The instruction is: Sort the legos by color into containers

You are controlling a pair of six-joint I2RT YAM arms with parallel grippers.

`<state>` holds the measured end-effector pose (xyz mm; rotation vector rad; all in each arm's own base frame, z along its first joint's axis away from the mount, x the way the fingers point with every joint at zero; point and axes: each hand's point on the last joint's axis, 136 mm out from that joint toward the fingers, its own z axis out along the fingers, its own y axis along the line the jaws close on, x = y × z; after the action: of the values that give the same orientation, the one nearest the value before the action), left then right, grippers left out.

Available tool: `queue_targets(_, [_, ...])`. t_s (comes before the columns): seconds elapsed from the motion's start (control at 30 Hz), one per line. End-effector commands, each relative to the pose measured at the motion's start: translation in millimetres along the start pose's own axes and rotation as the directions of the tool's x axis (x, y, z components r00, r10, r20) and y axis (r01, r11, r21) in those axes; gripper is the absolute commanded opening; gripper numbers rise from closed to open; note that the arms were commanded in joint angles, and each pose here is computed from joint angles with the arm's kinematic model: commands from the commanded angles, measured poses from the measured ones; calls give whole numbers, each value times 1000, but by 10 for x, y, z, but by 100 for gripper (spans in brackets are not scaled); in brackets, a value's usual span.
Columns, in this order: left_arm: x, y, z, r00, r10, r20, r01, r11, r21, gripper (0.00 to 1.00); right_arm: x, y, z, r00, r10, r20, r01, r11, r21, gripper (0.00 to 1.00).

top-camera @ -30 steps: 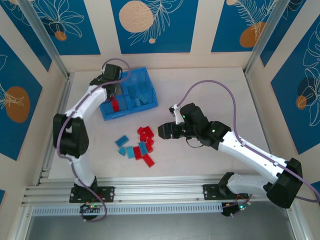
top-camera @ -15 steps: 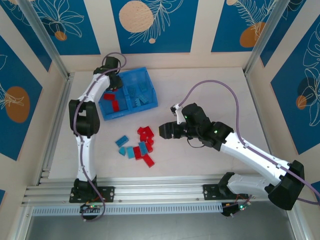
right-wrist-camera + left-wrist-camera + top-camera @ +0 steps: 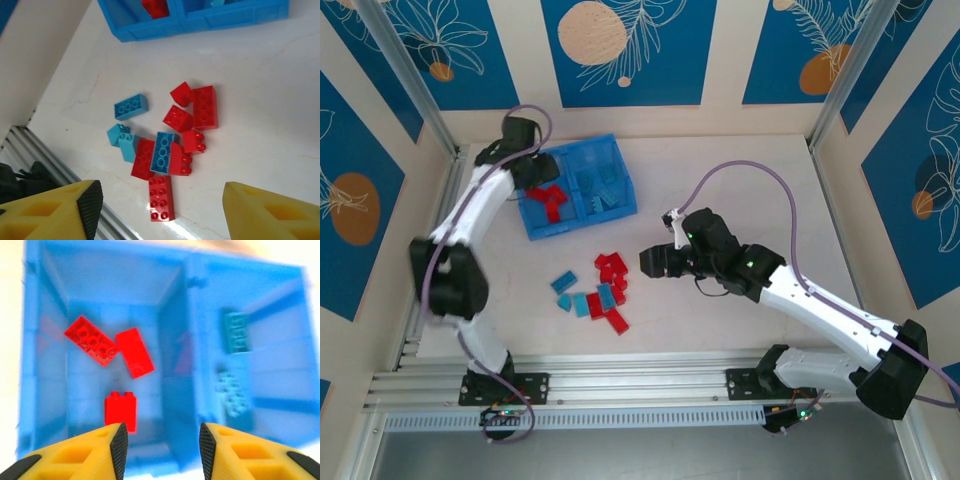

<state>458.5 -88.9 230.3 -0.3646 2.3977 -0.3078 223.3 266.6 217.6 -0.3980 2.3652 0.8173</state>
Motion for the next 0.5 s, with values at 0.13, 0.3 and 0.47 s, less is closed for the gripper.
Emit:
queue_targets(0.13, [944, -771, -1422, 910, 371, 185, -412, 862, 295, 43, 205, -113, 413, 985, -123, -121, 134, 988, 83, 67])
queue_targets(0.3, [1629, -552, -1838, 807, 569, 161, -583, 721, 375, 42, 276, -110, 879, 959, -151, -238, 179, 979, 102, 67])
queue_targets(0.47, [1961, -208, -2063, 718, 673, 176, -680, 626, 381, 44, 350, -194, 1357, 936, -159, -313, 216, 964, 156, 66])
